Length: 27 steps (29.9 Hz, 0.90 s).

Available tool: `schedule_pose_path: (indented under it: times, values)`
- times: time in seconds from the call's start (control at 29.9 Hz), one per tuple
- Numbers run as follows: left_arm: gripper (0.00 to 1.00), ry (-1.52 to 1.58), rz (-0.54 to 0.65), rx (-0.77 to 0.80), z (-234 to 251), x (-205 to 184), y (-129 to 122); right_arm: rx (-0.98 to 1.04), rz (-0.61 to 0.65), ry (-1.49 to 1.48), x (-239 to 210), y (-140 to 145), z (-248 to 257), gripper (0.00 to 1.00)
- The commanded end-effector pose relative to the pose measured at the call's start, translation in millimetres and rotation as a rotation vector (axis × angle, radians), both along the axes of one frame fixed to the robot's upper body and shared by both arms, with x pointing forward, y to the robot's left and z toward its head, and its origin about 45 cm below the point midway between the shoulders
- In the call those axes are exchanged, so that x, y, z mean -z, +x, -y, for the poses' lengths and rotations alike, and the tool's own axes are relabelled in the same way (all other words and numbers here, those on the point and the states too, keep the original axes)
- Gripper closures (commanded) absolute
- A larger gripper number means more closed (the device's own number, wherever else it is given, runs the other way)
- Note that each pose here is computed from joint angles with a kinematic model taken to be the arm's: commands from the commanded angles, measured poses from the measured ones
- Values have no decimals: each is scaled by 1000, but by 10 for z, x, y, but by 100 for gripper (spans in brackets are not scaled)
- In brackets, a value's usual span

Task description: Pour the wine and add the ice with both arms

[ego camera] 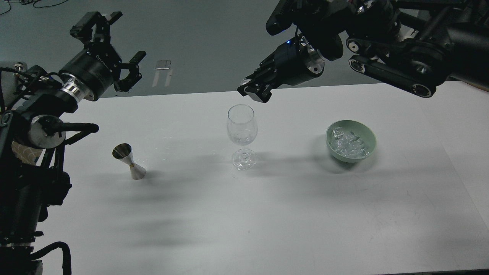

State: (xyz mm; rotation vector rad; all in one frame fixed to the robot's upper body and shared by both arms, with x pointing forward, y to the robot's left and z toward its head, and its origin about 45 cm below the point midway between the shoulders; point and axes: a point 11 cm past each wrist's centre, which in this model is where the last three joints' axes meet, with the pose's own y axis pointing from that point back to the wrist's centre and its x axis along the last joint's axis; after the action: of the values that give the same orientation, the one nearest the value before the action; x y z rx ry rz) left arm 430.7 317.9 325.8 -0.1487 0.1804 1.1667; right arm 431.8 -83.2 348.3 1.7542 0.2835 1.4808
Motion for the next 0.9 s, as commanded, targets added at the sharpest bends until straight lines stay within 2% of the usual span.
schedule_pose_path:
  times: [0.0,0.27,0.67,0.87]
  values:
    - [2,1,2,0,-2,-9,2,0,-8,-3,38,-8,5,95]
    - [2,7,3,-3,-27,-17,-4,-10,-59,-25,311,-81,-37,95]
    - [2,10,11,-5,-39,-50,-10,-23,-54,-24,353,-53,-281,94]
    - [2,14,13,-9,-63,-61,-12,-30,-52,-29,354,-61,-322,88]
